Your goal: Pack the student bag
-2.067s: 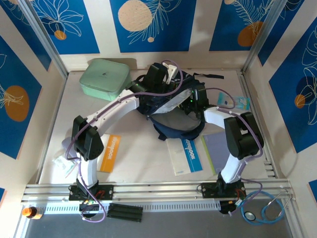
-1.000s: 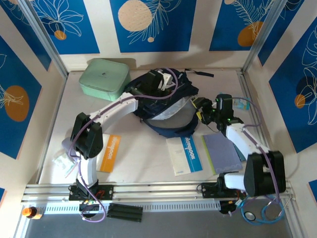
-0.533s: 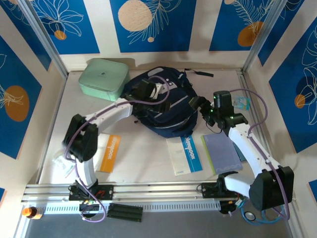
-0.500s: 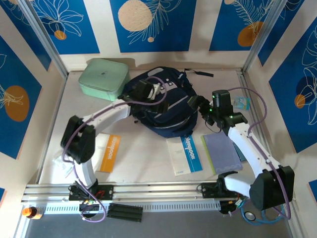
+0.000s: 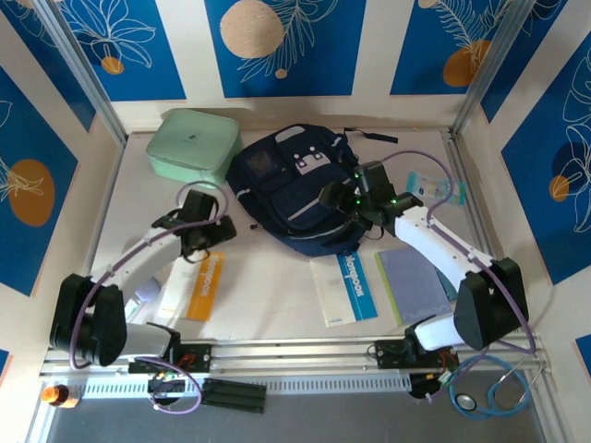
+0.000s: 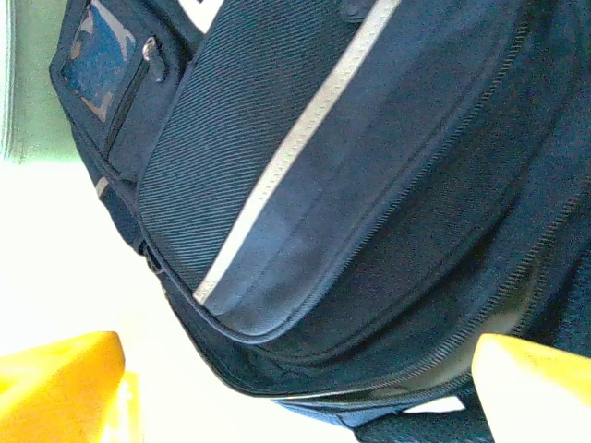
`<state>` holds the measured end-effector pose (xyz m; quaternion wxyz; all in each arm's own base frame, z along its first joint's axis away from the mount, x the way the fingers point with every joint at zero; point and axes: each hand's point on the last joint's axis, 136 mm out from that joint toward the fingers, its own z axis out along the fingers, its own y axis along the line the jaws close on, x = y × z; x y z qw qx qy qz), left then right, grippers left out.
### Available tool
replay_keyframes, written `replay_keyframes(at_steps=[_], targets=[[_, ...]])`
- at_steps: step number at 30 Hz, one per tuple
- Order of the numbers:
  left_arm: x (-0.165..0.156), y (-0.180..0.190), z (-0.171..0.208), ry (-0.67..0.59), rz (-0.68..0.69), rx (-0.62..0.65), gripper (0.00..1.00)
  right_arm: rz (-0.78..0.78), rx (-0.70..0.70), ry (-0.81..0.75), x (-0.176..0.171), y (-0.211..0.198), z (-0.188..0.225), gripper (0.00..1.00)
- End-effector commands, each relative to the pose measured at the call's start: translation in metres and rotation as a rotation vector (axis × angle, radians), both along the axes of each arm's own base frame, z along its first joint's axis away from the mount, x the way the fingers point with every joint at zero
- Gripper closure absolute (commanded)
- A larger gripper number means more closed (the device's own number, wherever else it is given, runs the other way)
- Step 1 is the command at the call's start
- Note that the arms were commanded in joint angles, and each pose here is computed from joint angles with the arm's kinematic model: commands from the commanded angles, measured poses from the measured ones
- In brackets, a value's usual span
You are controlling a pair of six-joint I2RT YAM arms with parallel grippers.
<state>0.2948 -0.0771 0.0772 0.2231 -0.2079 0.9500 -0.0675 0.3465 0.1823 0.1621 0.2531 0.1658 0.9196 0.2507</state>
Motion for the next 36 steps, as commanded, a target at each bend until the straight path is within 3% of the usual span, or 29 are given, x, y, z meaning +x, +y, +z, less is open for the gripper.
replay_keyframes(at_steps=[1,5,13,23,33,36], targets=[[-0.027,0.011,-0.009,0.05,0.111,-0.067,0.0,0.043,0.023,-0.031,0.005,0.017,0.015,0.04],[-0.065,0.002,-0.021,0.158,0.114,-0.144,0.06,0.054,0.025,-0.018,0.003,0.022,0.01,0.04],[-0.1,-0.017,-0.04,0.256,0.083,-0.204,0.01,0.079,0.034,0.002,0.005,0.032,0.003,0.03],[-0.083,-0.067,-0.051,0.256,0.028,-0.357,0.0,0.05,0.007,0.0,0.004,0.023,0.003,0.04],[-0.018,-0.124,-0.027,0.127,0.05,-0.65,0.0,0.089,0.023,0.021,0.003,0.034,-0.003,0.05],[-0.009,-0.131,-0.017,0.119,0.004,-0.656,0.0,0.15,0.029,0.022,-0.001,0.051,-0.005,0.06]])
